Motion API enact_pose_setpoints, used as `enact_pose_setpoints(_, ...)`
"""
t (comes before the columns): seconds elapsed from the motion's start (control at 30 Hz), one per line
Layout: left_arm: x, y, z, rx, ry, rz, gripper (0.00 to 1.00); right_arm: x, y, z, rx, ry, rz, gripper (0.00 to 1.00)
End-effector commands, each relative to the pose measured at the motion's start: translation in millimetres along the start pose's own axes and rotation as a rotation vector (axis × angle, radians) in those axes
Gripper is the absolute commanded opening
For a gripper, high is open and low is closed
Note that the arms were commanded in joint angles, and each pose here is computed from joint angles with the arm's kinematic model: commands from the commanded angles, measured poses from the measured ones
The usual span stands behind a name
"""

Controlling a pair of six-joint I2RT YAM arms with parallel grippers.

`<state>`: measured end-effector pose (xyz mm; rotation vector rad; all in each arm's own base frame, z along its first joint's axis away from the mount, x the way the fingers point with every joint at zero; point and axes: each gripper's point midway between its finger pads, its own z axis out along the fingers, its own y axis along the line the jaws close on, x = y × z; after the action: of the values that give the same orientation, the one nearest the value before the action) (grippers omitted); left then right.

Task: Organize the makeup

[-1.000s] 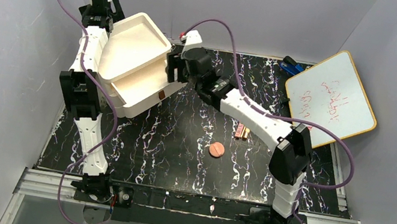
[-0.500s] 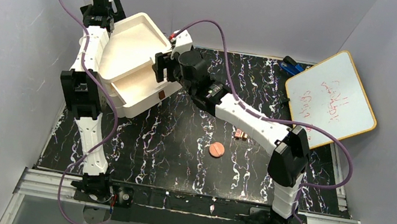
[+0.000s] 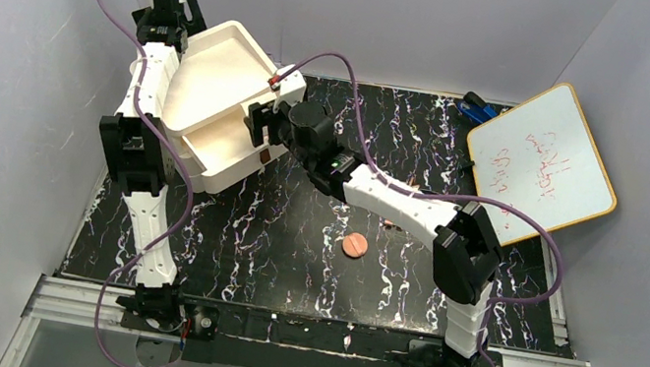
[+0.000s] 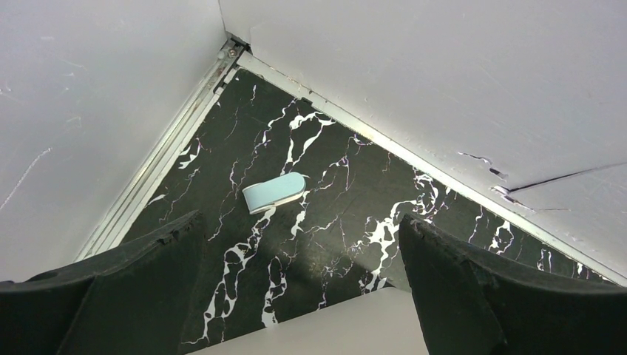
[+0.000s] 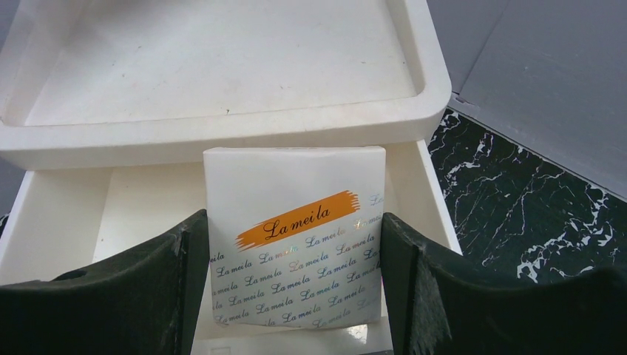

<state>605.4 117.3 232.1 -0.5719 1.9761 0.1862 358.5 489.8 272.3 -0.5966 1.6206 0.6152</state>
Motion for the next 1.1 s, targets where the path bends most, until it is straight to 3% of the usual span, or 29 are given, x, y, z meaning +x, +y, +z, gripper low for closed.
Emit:
enact_pose_setpoints(0.0, -10, -10, -9, 0.025, -0.011, 0.006, 0.98, 0, -1, -1, 0.003, -0.01, -0.026, 0.61)
enact_pose_setpoints(0.1, -9, -11, -9, 0.027, -0.008, 0.006, 0.98, -5, -5, -1, 0.026, -0.013, -0.043, 0.88)
enact_pose_setpoints(0.2, -10, -10, -9, 0.026, -0.01, 0.006, 0.98, -23, -12, -5, 0.06, -0.039, -0.065, 0.97)
enact_pose_setpoints(0.47, -8, -12, -8, 0.033, -0.005, 0.006, 0.98, -120, -44, -54, 0.178, -0.209, -0.142, 0.99)
enact_pose_setpoints(0.63, -9, -12, -9, 0.033, -0.007, 0.007, 0.98, -151, -95, -112, 0.397, -0.248, -0.112, 0.99)
enact_pose_setpoints(0.77, -8, -13, -9, 0.041, -0.003, 0.006, 0.98, -116, -136, -156, 0.587, -0.161, -0.055, 0.99)
enact_pose_setpoints(0.93, -8, -20, -12, 0.075, -0.003, 0.014, 0.98, -32, -165, -201, 0.719, 0.054, 0.028, 0.98)
enact_pose_setpoints(1.07, -6, -25, -12, 0.105, 0.002, 0.019, 0.98, 44, -180, -234, 0.786, 0.228, 0.161, 0.85)
